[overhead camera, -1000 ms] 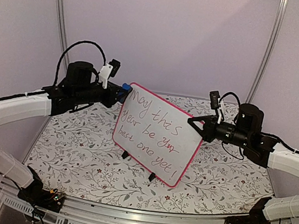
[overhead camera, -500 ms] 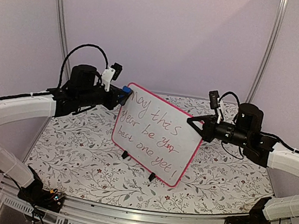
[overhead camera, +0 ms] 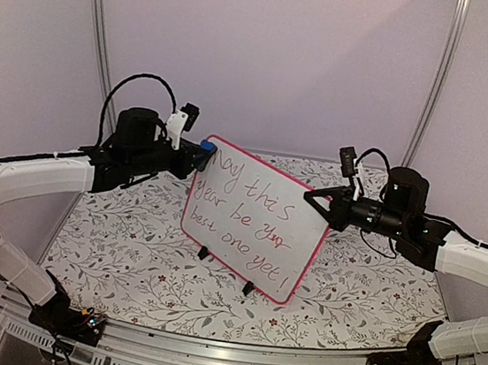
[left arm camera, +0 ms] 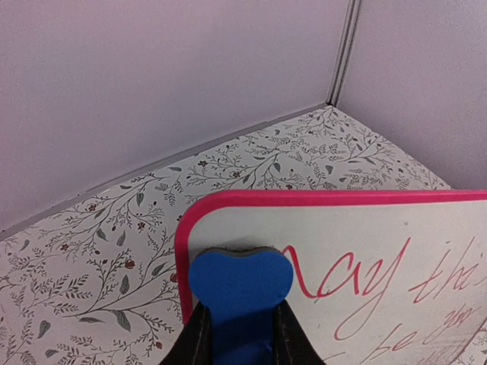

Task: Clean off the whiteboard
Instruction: Erase the center of the whiteboard.

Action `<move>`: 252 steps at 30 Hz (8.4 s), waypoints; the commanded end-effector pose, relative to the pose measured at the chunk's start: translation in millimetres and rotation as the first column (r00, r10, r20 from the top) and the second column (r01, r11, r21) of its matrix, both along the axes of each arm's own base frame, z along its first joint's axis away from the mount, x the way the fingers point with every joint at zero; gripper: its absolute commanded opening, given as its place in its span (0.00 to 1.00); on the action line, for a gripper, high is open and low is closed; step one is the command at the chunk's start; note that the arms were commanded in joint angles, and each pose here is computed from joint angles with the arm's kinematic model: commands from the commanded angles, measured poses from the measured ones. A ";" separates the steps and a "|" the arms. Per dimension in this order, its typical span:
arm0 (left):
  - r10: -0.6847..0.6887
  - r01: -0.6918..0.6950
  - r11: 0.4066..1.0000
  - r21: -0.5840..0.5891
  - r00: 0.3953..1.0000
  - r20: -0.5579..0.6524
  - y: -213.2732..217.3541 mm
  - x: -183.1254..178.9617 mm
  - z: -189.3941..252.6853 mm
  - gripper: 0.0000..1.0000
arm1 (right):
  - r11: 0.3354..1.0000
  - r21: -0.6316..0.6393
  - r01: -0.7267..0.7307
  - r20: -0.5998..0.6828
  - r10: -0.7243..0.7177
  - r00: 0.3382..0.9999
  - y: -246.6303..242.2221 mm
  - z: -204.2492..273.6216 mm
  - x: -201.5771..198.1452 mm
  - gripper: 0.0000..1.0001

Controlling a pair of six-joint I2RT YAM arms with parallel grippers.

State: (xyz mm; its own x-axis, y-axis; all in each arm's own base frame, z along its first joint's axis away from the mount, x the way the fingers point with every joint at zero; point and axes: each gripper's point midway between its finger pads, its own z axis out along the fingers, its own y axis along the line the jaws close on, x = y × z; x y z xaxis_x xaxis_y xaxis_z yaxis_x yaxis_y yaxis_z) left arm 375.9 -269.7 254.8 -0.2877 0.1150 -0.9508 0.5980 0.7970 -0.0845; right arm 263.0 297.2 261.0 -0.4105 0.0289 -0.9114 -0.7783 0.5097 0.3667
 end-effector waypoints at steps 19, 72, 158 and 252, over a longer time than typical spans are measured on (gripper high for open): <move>0.053 -0.052 0.999 0.012 0.998 -0.034 1.9 14.6 -22.1 0.17 | 0.994 -0.069 -0.083 -0.036 0.080 0.996 10.7 -22.0 -12.9 0.00; 0.127 -0.130 0.992 -0.005 0.979 -0.162 -0.8 -6.9 -56.1 0.15 | 0.991 -0.072 -0.111 -0.056 0.108 0.993 14.0 -25.1 -15.9 0.00; 0.162 -0.185 0.977 -0.103 0.967 -0.196 8.4 -14.9 -76.0 0.14 | 0.986 -0.090 -0.137 -0.078 0.130 0.988 19.9 -33.4 -18.0 0.00; 0.131 -0.145 0.981 -0.128 0.985 -0.112 -15.2 3.4 -32.0 0.14 | 0.982 -0.098 -0.159 -0.090 0.151 0.985 25.7 -38.5 -21.4 0.00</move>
State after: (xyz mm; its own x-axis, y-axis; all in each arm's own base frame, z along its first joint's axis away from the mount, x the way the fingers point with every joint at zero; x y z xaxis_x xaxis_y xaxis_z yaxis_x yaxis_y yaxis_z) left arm 376.4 -272.1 206.6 -0.4265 -0.0628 -0.9023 0.4316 0.8625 -0.2641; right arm 274.3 306.0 256.8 -0.4422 0.0272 -0.8965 -0.7591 0.5211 0.3902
